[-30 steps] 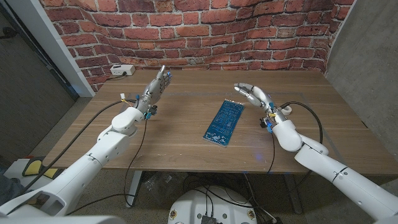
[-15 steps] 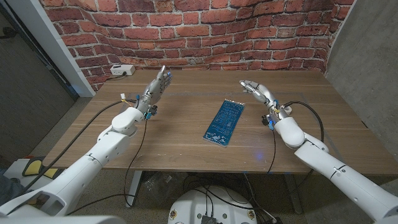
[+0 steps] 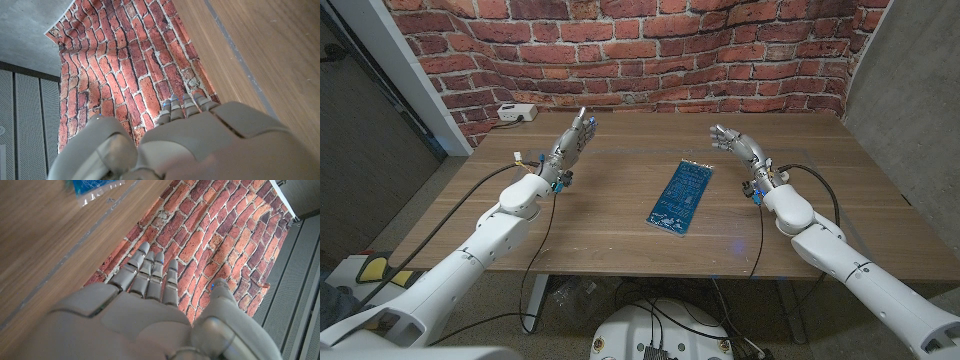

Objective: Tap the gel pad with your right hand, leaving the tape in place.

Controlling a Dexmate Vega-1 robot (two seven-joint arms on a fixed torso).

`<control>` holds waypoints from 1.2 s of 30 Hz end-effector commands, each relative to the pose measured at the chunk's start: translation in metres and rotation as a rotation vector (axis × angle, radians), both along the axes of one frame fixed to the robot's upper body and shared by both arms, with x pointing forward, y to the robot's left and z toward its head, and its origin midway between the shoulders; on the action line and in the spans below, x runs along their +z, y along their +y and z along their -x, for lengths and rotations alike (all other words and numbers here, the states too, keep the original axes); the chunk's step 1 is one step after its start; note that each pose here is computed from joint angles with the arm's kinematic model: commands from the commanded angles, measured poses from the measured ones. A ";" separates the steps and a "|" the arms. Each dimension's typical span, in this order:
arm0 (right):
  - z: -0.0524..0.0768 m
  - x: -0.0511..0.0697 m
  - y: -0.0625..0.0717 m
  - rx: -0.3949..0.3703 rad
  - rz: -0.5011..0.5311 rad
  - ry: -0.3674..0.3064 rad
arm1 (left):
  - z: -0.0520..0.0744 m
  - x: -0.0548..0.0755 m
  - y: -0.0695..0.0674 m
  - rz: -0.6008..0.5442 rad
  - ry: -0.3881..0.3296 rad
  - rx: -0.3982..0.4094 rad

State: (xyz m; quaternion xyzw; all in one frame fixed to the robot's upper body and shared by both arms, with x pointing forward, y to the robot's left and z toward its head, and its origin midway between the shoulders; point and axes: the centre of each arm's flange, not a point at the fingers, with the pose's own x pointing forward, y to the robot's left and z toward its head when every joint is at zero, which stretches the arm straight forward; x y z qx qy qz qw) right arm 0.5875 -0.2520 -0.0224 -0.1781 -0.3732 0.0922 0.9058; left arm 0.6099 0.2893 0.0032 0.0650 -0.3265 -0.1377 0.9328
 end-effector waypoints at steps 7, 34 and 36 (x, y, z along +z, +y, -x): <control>-0.019 -0.005 -0.015 0.069 -0.151 0.049 | -0.002 -0.004 0.001 -0.004 0.013 -0.024; -0.040 -0.008 -0.024 0.167 -0.253 0.103 | 0.003 -0.003 -0.003 -0.023 0.018 -0.016; -0.040 -0.009 -0.024 0.165 -0.251 0.104 | 0.003 -0.003 -0.003 -0.024 0.017 -0.017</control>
